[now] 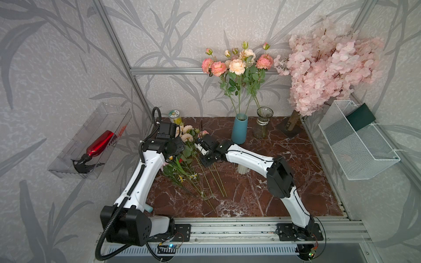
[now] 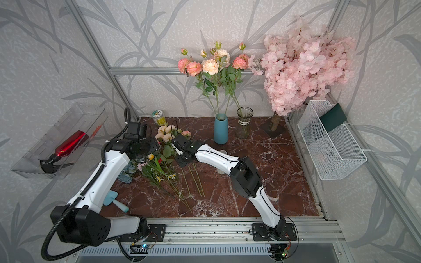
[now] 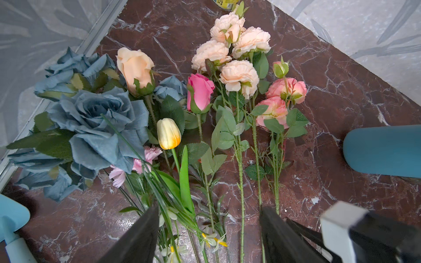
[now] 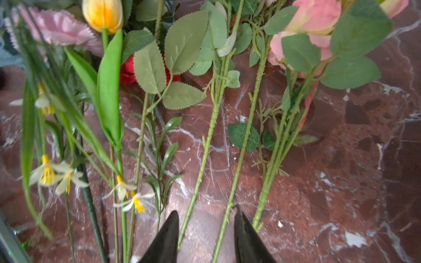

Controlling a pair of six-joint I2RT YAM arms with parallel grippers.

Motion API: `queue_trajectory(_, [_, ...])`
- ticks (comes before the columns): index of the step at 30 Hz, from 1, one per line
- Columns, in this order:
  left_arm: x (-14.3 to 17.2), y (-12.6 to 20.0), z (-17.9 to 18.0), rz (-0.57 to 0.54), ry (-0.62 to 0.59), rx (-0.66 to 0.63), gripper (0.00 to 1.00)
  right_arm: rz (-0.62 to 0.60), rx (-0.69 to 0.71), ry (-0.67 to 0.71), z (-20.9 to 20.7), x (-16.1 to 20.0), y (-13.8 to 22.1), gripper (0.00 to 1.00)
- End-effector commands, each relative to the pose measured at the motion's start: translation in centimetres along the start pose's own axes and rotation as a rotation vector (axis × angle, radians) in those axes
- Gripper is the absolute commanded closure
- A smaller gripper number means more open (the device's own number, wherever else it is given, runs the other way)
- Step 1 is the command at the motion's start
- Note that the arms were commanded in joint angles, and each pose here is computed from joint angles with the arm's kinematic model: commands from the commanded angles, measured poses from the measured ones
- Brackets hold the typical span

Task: Place the pink flowers into the vase
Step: Pick up the flower at the center of the board.

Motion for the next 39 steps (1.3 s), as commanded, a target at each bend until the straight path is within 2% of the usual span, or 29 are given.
queue_trajectory(1, [0.2, 0.6, 0.7, -0.014, -0.029, -0.001, 0.29, 0.006, 0.046, -0.013, -0.6, -0.9, -1.4, 0.66])
queue_trajectory(8, [0.6, 0.4, 1.2, -0.014, -0.02, 0.014, 0.29, 0.002, 0.047, -0.017, -0.4, -2.4, -4.6, 0.7])
queue_trajectory(16, [0.5, 0.4, 1.3, -0.005, -0.001, 0.037, 0.29, -0.024, 0.066, 0.0, -0.7, -3.2, -6.4, 0.71])
queue_trajectory(26, [0.4, 0.4, 1.5, -0.003, 0.015, 0.051, 0.29, 0.023, 0.068, 0.006, -1.3, -1.8, -8.6, 0.68])
queue_trajectory(39, [0.4, 0.5, 1.4, -0.009, 0.019, 0.059, 0.29, 0.061, 0.061, 0.008, -2.0, -0.3, -10.7, 0.71])
Point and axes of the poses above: each gripper's point midway between its finger pads, its own y axis back along the fingers, its own z axis along the line the jaws close on, x = y × z, the point moved 1 cm from there along y, back along the fingers, and after that the axes turned 5 degrees about y, right-handed, at the moved point
